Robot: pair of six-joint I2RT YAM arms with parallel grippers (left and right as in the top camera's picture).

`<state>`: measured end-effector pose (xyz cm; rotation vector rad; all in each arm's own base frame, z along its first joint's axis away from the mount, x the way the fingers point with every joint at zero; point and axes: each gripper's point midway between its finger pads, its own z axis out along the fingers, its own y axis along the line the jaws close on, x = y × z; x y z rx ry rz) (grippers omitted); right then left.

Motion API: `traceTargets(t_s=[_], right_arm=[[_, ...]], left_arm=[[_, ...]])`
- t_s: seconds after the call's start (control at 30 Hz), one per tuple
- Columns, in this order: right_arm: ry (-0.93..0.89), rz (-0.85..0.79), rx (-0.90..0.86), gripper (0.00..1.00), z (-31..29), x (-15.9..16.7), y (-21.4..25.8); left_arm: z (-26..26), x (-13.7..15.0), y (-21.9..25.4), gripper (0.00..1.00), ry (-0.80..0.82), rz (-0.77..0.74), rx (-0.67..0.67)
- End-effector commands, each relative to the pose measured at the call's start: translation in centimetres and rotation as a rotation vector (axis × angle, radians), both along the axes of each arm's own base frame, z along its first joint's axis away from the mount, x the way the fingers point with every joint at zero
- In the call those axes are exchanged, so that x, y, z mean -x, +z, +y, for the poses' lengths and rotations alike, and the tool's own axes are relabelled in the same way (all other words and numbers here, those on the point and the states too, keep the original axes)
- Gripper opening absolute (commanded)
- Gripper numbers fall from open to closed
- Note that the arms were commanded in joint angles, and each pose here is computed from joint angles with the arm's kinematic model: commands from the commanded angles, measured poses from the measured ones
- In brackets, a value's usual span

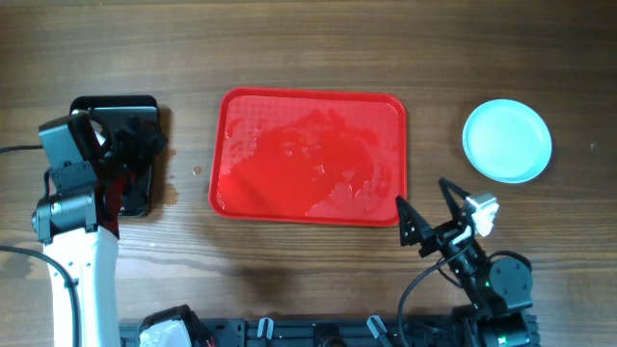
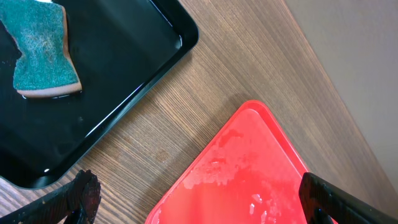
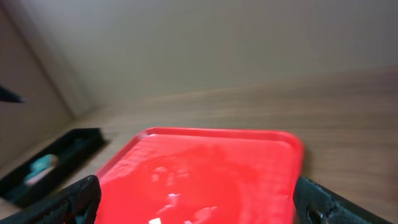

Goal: Clean dirty plates on tray and stack at the side

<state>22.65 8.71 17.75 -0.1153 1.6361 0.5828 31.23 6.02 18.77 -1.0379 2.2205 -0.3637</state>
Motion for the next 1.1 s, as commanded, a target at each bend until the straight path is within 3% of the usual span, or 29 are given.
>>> traceTargets(t_s=[0.0, 0.27, 1.07], right_arm=[[-0.079, -0.060, 0.113, 1.00, -1.6, -0.6, 0.0], [-0.236, -0.075, 0.194, 1.00, -4.6, -1.4, -0.2], [-0.301, -0.078, 0.230, 1.00, -6.2, -1.6, -0.2]], left_arm=[[-0.3, -0.2, 0.3, 1.00, -0.010, -0.010, 0.008], [-0.3, -0.2, 0.3, 1.00, -0.010, -0.010, 0.008], [-0.3, -0.2, 0.3, 1.00, -0.010, -0.010, 0.008]])
